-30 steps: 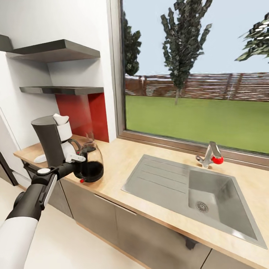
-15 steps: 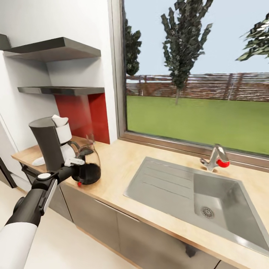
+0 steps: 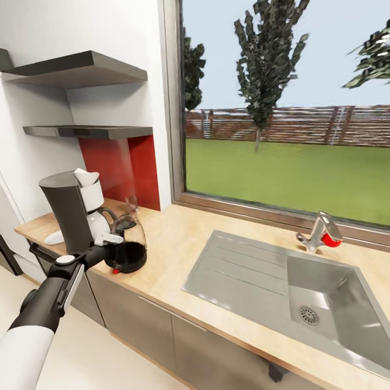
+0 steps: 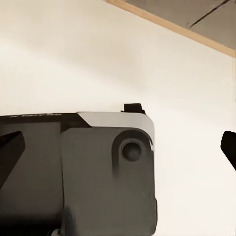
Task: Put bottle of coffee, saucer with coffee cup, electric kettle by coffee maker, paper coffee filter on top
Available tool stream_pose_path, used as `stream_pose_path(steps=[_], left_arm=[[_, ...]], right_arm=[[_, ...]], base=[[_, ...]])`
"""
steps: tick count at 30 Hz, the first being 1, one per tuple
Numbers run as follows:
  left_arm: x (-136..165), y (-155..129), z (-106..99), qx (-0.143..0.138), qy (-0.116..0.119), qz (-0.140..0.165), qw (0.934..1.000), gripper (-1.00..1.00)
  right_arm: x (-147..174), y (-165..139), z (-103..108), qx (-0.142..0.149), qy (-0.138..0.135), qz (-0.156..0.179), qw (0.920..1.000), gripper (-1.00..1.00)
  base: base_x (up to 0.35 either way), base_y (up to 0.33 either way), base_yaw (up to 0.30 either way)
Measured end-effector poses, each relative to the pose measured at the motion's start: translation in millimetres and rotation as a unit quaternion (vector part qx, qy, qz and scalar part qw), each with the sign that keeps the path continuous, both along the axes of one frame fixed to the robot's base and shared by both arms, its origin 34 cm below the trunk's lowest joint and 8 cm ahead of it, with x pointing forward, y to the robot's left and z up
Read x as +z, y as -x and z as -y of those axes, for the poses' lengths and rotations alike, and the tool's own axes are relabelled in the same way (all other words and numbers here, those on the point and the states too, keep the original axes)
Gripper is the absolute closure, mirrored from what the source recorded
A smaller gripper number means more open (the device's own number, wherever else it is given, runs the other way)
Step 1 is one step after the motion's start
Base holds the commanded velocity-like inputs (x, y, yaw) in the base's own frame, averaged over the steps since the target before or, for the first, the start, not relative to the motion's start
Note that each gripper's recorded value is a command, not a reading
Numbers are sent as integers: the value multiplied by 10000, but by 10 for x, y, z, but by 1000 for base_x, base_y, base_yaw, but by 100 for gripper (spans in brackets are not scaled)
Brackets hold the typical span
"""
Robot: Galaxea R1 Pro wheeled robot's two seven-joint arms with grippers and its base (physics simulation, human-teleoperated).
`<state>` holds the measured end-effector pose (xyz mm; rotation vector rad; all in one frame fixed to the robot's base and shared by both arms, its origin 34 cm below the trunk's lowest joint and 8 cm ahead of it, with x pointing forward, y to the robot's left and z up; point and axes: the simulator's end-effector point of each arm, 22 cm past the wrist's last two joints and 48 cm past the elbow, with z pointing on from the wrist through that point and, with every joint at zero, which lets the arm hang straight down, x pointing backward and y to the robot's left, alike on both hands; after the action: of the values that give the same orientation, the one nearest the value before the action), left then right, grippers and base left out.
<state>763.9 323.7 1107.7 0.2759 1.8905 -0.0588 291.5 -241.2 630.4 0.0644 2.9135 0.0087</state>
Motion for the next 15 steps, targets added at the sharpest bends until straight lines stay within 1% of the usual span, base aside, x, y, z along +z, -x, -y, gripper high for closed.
stream_pose_path(steps=[1,3,8,11,15], left_arm=[[-44,8,-6,9,52,-43,10000,100],[-51,5,6,-1,79,-39,10000,100],[-79,-21,12,-56,52,133,9999,100],[-82,-21,10,-61,71,159,9998,100],[-85,-25,6,-61,52,167,9998,100]], right_arm=[[3,-2,0,2,0,8,10000,-100],[2,-3,0,3,1,6,10000,-100],[2,-3,0,2,1,6,10000,-100],[3,-2,-1,3,0,7,10000,-100],[2,-3,0,3,1,5,10000,-100]], base=[[145,43,0],[80,21,0],[35,4,0],[184,105,0],[33,16,0]])
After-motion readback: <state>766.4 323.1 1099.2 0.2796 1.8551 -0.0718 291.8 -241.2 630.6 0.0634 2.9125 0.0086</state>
